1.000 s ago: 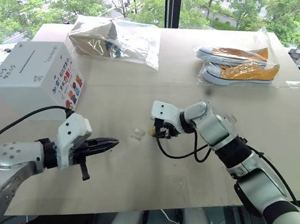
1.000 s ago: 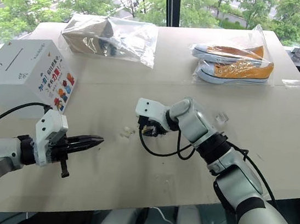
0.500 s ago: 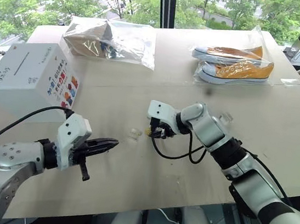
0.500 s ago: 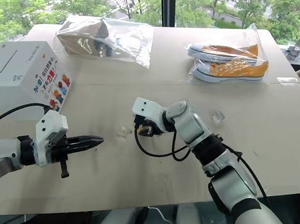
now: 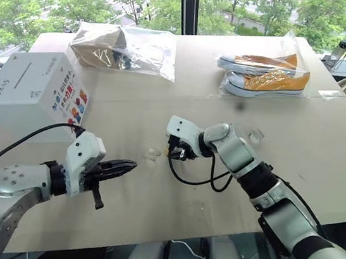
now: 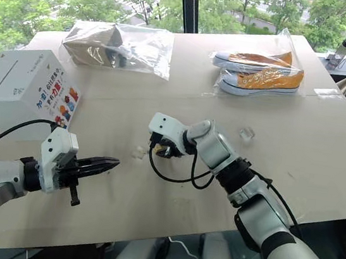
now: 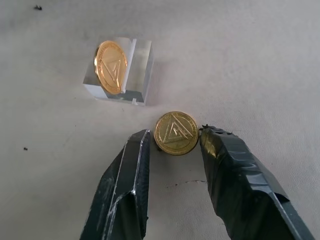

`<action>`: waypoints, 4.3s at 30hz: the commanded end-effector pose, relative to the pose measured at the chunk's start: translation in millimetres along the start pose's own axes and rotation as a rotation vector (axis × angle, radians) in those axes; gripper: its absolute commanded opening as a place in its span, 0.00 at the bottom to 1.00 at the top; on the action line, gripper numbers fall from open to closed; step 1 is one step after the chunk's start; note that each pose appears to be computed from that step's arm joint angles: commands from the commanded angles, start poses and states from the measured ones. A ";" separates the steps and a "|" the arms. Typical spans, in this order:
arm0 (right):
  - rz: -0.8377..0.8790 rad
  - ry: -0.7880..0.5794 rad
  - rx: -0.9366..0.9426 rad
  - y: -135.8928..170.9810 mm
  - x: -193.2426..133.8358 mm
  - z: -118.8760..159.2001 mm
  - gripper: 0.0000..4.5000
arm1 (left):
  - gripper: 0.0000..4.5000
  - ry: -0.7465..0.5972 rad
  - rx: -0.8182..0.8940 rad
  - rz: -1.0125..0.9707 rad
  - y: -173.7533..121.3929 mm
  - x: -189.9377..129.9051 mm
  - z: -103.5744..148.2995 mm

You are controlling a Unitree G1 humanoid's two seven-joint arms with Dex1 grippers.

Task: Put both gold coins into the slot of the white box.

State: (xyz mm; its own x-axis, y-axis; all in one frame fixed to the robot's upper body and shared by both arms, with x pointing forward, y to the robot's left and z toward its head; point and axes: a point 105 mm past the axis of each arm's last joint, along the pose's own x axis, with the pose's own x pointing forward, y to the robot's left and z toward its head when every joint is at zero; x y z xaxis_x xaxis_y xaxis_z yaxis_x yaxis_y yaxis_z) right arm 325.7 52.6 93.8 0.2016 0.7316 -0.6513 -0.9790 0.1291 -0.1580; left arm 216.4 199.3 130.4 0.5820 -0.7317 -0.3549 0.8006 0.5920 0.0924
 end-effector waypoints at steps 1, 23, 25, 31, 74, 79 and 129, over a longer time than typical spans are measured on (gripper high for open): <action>0.012 0.025 0.020 8.0 10.9 -6.6 0.38 | 0.00 -0.019 0.033 0.021 2.6 -3.7 6.4; -0.031 -0.076 -0.076 0.6 -0.3 11.4 0.13 | 0.00 -0.038 0.025 0.044 8.5 -4.8 8.3; -0.045 -0.124 -0.096 -2.4 -9.1 19.7 0.13 | 0.00 -0.066 0.000 0.062 11.2 -5.0 9.7; -0.088 -0.211 -0.167 -7.6 -34.2 24.4 0.13 | 0.00 -0.180 -0.079 0.084 15.5 -3.5 21.3; -0.492 -0.677 -0.806 -12.1 -83.4 97.5 0.13 | 0.37 -0.575 -0.323 0.133 47.0 26.6 95.6; -0.472 -0.685 -0.834 -8.2 -81.5 96.8 0.13 | 0.37 -0.583 -0.324 0.131 48.3 27.3 97.8; 0.067 -1.077 0.094 -8.6 -158.6 132.2 0.99 | 0.00 -0.261 0.054 1.251 158.4 -150.5 111.7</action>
State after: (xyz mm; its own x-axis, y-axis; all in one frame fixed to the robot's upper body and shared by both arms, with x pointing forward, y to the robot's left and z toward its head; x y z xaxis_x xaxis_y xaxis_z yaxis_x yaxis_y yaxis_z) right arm 312.7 22.3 272.5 0.1345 0.9470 0.2916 -0.9894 0.1447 -0.0136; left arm 280.4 358.9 282.5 0.9615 0.2441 0.1265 -0.2682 0.9341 0.2358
